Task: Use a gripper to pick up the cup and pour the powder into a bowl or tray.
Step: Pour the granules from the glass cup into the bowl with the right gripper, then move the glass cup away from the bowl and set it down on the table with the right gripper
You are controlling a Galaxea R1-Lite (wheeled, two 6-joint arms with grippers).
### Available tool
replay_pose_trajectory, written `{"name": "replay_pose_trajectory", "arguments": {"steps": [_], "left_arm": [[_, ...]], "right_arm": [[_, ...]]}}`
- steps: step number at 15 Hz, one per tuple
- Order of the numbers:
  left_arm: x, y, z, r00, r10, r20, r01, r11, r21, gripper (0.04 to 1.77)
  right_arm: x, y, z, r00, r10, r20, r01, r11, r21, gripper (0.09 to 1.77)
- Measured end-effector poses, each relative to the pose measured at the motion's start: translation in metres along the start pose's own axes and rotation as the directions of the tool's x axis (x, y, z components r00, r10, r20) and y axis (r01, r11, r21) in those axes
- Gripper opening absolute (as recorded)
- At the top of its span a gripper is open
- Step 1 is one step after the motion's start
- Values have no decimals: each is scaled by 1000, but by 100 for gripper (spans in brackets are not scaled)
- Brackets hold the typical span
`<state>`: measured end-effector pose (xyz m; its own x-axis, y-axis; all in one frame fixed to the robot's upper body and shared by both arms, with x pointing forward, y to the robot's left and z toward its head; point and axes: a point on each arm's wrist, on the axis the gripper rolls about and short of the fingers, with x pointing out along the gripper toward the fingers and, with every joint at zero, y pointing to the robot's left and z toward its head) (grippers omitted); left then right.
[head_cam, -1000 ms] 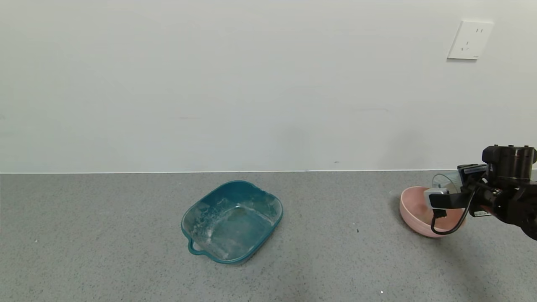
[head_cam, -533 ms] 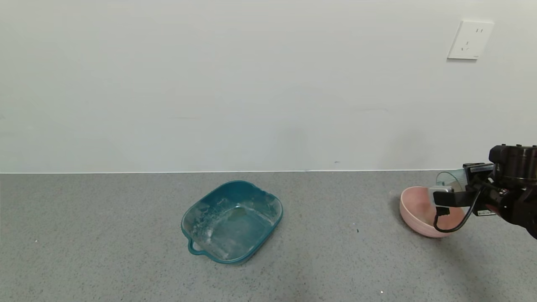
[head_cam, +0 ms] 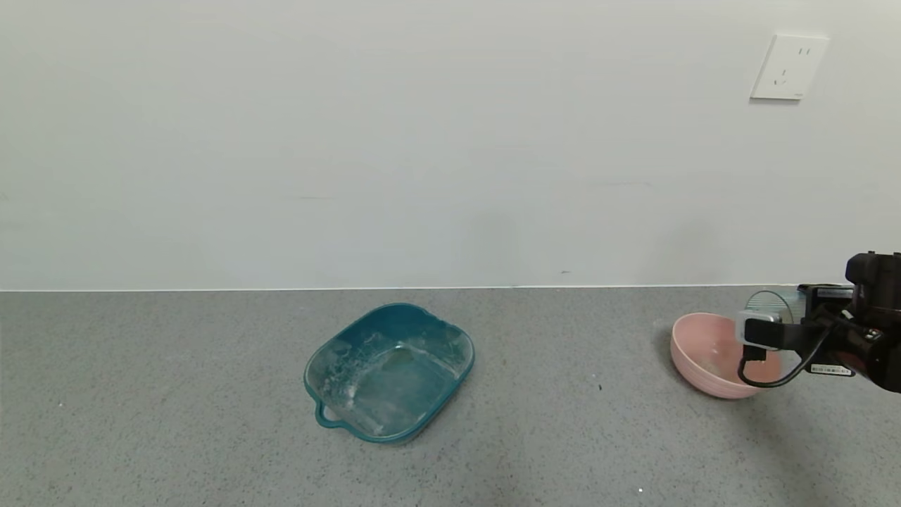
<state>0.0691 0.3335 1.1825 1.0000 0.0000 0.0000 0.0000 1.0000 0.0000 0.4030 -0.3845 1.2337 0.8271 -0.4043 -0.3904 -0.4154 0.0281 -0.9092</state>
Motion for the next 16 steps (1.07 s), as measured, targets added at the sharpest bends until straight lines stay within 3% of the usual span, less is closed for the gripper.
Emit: {"name": "replay_pose_trajectory", "arguments": {"steps": [4,8,12,16], "left_arm": [[0,0,0,1000,0,0,0,1000,0,176],[0,0,0,1000,0,0,0,1000,0,176],[0,0,0,1000,0,0,0,1000,0,176],[0,0,0,1000,0,0,0,1000,0,176]], "right_arm": [[-9,-4,-12,1000,-19,-5,19,990,137,136],[-21,-3,-22,1000,-29,11,25,955,296,136],[-29,-10,-20,995,-88,50,51,865,500,136],[-35,-14,-18,983,-123,135,7,762,648,136]]}}
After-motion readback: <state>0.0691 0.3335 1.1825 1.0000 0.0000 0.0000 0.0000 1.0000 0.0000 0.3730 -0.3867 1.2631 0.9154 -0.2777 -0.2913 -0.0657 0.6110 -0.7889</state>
